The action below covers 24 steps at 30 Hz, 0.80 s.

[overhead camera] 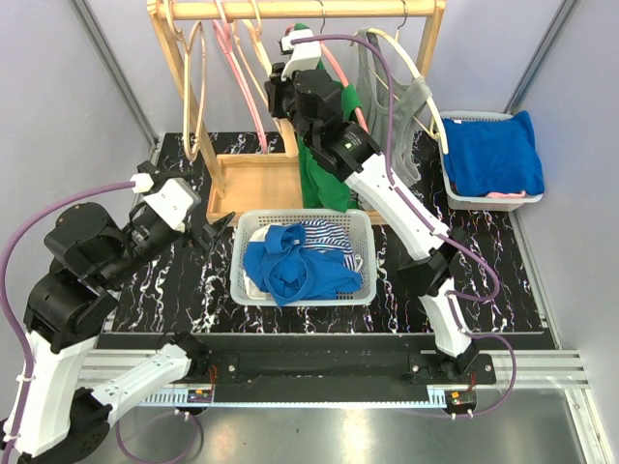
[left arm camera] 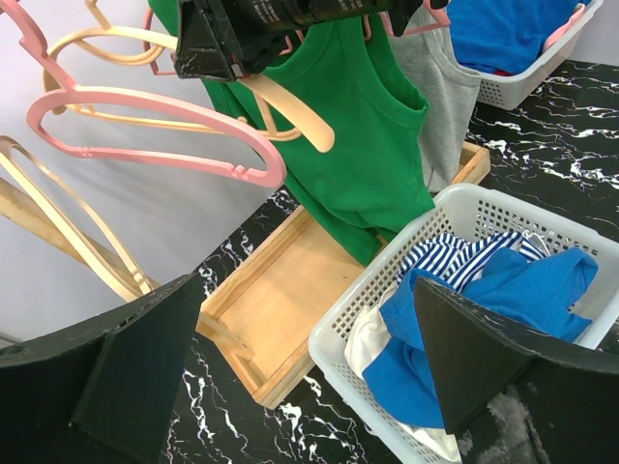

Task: Remove the tank top from the hanger
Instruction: Place the hanger at the clothesline.

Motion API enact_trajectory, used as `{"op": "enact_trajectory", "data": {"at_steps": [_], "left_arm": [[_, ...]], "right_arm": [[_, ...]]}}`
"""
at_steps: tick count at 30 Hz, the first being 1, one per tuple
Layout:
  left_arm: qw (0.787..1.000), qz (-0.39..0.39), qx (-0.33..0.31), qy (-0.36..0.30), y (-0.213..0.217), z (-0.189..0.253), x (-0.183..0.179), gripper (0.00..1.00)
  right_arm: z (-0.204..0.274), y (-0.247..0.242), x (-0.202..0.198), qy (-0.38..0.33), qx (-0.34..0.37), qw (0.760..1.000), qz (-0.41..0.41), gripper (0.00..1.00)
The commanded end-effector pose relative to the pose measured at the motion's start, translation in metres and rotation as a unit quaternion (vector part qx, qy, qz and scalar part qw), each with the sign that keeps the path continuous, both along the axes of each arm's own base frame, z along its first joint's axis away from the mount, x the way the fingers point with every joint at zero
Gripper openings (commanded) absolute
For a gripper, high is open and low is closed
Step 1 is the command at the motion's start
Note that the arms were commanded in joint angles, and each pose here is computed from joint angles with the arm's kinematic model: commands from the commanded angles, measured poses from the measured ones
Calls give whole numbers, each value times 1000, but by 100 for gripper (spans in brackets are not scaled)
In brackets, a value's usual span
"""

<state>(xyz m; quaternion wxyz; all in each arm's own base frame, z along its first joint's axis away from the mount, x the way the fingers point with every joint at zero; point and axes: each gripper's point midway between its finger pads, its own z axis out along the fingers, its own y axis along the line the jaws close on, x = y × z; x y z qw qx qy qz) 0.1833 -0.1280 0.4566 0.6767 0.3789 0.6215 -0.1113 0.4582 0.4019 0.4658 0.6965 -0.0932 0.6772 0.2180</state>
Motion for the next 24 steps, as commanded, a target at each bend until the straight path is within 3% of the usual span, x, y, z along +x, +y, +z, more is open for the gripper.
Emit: {"op": "enact_trajectory", "data": {"at_steps": [1,4,9,14,17,24], "left_arm": [[999,-3,-10,-37,2,24,-3,99],[999,-1,-8,-40,2,28,-1,99],[999,-5,-6,-34,-1,24,1,99],[999,-5,3,-44,-2,27,5,99],[999,2,1,-46,-3,32,10,99],[999,31,-18,-31,-8,35,32,99]], "right_arm": [[1,20,-15,-1,-1,999,39,1],[1,18,-19,2,-8,999,42,11],[3,9,-35,-3,-41,998,53,53],[33,-18,-75,-17,-42,995,91,67],[23,-34,-94,-17,-64,992,105,70],[86,-106,-147,-96,-40,991,83,74]]}}
